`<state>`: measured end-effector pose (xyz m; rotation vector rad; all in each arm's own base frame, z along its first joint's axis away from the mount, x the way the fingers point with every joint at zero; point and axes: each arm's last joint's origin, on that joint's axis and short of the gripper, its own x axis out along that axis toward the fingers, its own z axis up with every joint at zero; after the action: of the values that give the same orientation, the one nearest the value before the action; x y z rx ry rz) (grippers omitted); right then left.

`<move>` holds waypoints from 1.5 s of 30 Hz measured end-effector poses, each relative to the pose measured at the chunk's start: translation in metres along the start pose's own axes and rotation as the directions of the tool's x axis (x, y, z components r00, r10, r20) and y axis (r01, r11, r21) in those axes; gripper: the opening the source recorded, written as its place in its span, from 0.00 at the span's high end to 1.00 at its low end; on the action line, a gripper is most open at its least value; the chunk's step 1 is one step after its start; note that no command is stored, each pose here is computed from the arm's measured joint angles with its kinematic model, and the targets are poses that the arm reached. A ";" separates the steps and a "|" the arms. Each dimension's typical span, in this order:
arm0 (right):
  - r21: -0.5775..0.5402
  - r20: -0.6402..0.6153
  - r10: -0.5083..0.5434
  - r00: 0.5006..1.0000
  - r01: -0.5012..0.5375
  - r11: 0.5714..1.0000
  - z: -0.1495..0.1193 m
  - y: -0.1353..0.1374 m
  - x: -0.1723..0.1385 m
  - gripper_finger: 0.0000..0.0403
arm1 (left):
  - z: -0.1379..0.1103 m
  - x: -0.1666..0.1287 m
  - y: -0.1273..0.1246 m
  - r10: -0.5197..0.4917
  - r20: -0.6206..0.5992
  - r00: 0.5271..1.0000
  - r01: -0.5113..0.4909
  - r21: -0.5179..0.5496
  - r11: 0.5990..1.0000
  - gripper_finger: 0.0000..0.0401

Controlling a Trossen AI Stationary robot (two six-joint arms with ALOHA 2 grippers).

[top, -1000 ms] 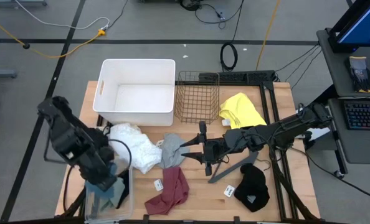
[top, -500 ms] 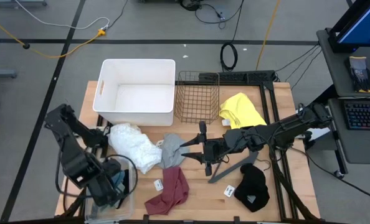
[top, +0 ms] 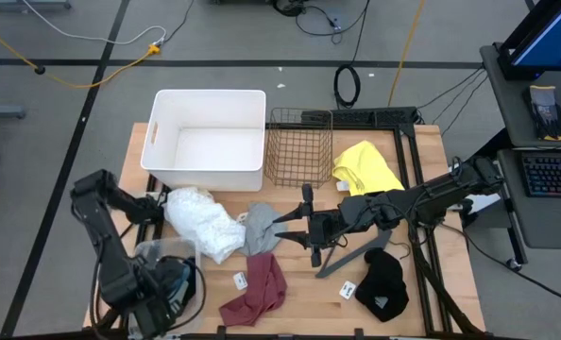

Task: Pick & Place Cloths
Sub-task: Put the blue sock into the transparent bin, then put the black underwear into the wire basket

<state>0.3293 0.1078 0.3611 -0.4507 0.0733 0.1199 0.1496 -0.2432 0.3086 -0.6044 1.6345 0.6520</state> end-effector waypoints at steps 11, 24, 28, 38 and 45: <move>0.022 -0.001 0.000 1.000 0.000 1.000 0.000 0.000 0.000 0.66 | 0.001 0.055 -0.003 0.032 -0.011 0.999 -0.031 0.057 0.998 1.00; 0.019 -0.002 0.001 1.000 -0.001 1.000 0.000 0.000 0.000 0.66 | 0.003 0.075 -0.006 0.002 -0.047 0.999 0.002 0.073 0.997 0.98; 0.019 -0.002 0.000 1.000 0.000 1.000 0.000 0.000 0.000 0.66 | 0.003 0.075 -0.007 -0.004 -0.049 0.999 0.007 0.077 0.997 0.96; 0.018 -0.001 0.000 1.000 0.000 1.000 0.000 0.000 0.000 0.66 | 0.002 0.073 -0.006 0.006 -0.111 0.994 0.003 0.080 0.997 0.57; 0.019 0.000 0.000 1.000 0.000 1.000 0.000 0.000 0.000 0.66 | 0.000 0.053 0.006 -0.040 -0.231 0.972 0.060 0.081 0.995 0.39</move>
<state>0.3293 0.1078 0.3611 -0.4321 0.0746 0.1193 0.1376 -0.2405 0.2564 -0.6736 1.8463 0.4839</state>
